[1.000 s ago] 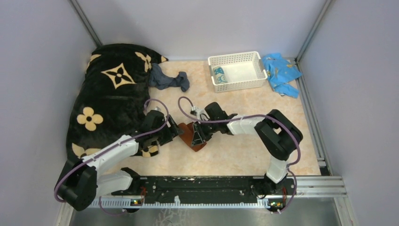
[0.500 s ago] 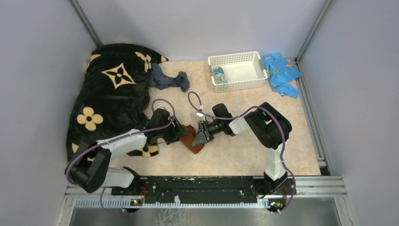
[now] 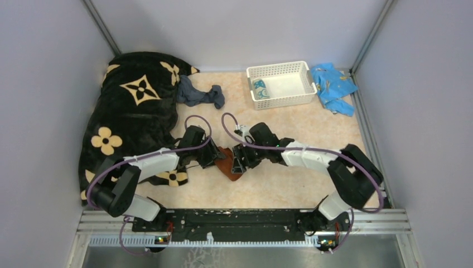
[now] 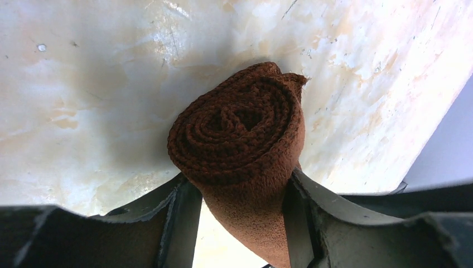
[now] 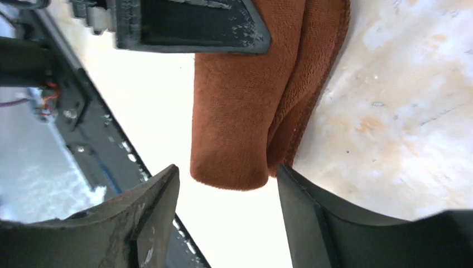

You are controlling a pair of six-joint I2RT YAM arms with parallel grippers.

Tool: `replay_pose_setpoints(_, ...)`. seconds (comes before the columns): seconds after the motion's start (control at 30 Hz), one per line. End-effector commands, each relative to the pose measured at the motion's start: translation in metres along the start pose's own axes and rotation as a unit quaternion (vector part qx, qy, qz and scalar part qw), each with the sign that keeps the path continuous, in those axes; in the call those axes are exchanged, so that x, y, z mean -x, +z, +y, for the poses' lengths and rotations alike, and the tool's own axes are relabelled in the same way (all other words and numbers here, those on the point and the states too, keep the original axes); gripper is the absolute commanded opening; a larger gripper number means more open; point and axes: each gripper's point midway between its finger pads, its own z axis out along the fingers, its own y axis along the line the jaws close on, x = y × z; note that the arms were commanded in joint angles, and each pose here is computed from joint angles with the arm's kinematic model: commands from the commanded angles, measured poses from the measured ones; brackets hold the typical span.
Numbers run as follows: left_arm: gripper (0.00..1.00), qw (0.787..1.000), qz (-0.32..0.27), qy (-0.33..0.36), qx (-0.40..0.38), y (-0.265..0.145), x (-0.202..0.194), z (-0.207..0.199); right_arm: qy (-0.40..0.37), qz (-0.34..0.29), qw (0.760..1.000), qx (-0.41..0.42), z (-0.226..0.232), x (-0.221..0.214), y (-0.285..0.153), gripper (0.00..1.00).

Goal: Roll the towels
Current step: Roll the towel at the center of the board.

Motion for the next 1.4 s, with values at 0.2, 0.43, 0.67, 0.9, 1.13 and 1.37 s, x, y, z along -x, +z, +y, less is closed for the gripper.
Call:
replay_pose_setpoints(0.2, 0.57, 0.995, 0.027, 0.011, 0.094, 0.007, -0.017, 0.048, -0.263, -0.087, 0.931, -0.238, 0.033, 0.053, -0.032, 0.71)
replay_pose_setpoints(0.43, 0.58, 0.995, 0.029, 0.013, 0.097, 0.007, -0.018, 0.047, -0.355, -0.048, 0.880, -0.313, 0.040, 0.038, 0.006, 0.72)
replay_pose_setpoints(0.67, 0.59, 0.995, 0.029, 0.013, 0.097, 0.007, -0.018, 0.047, -0.390, 0.016, 0.836, -0.386, 0.006, 0.009, 0.030, 0.70)
replay_pose_setpoints(0.9, 0.63, 0.996, 0.026, 0.013, 0.087, 0.005, -0.015, 0.039, -0.381, 0.075, 0.834, -0.393, -0.022, -0.029, 0.031, 0.55)
replay_pose_setpoints(1.13, 0.71, 0.998, -0.015, 0.016, 0.058, -0.016, 0.002, 0.018, -0.306, 0.105, 0.899, -0.295, -0.022, -0.056, 0.033, 0.32)
replay_pose_setpoints(1.37, 0.77, 0.999, -0.030, 0.015, 0.021, -0.028, 0.011, 0.001, -0.228, 0.086, 0.958, -0.153, 0.001, -0.053, 0.030, 0.28)
